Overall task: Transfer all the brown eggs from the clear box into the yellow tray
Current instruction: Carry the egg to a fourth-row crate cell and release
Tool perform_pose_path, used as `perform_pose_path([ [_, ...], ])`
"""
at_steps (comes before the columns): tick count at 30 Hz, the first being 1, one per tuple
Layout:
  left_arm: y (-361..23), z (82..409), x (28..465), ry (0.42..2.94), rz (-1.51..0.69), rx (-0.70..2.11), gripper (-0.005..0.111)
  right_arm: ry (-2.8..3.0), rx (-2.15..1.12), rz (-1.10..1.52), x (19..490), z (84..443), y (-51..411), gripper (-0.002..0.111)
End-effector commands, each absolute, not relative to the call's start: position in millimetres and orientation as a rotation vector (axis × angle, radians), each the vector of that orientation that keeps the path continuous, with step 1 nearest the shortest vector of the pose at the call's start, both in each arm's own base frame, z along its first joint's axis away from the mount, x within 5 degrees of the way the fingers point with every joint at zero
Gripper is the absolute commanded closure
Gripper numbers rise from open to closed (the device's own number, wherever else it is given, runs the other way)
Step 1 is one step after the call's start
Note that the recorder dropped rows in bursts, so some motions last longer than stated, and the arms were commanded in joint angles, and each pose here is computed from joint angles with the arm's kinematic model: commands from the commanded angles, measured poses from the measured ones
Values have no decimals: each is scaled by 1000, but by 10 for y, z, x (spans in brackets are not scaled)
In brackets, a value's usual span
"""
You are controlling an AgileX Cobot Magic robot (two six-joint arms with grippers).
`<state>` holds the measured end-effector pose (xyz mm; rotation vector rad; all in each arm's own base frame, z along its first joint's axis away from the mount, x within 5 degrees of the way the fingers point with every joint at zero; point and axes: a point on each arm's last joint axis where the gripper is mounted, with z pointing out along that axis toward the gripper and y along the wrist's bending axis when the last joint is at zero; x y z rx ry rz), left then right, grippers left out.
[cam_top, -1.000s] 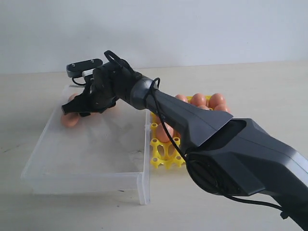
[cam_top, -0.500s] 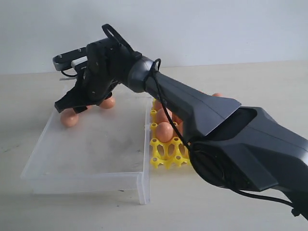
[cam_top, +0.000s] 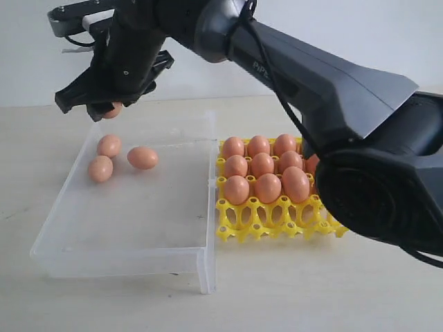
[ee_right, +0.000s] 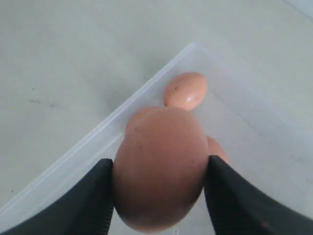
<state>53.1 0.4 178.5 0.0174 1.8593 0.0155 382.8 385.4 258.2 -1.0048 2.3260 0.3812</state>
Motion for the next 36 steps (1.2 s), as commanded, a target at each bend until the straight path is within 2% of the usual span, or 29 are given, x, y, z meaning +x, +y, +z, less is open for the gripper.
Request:
perform_pose_path([
  [1,0,1807,531,1844,12,24,107,2131,-1149,361,3723,2773,3924,108],
  [5,0,1807,531,1844,12,24,107,2254,-1161,323,3478,2739,3638,108],
  [10,0,1807,531,1844,12,24,107,2120,-1117,284,3132,2657,3128,108],
  [14,0,1807,531,1844,12,24,107,1857,-933,362,2691,2358,2554,108],
  [18,0,1807,531,1844,12,24,107,1828,-894,359,2481,2040,2258,108],
  [27,0,1807,531,1844,12,24,107,1921,-710,320,2455,1617,1793,108],
  [36,0,1807,531,1844,12,24,107,2012,-677,331,2508,1317,1797,108],
])
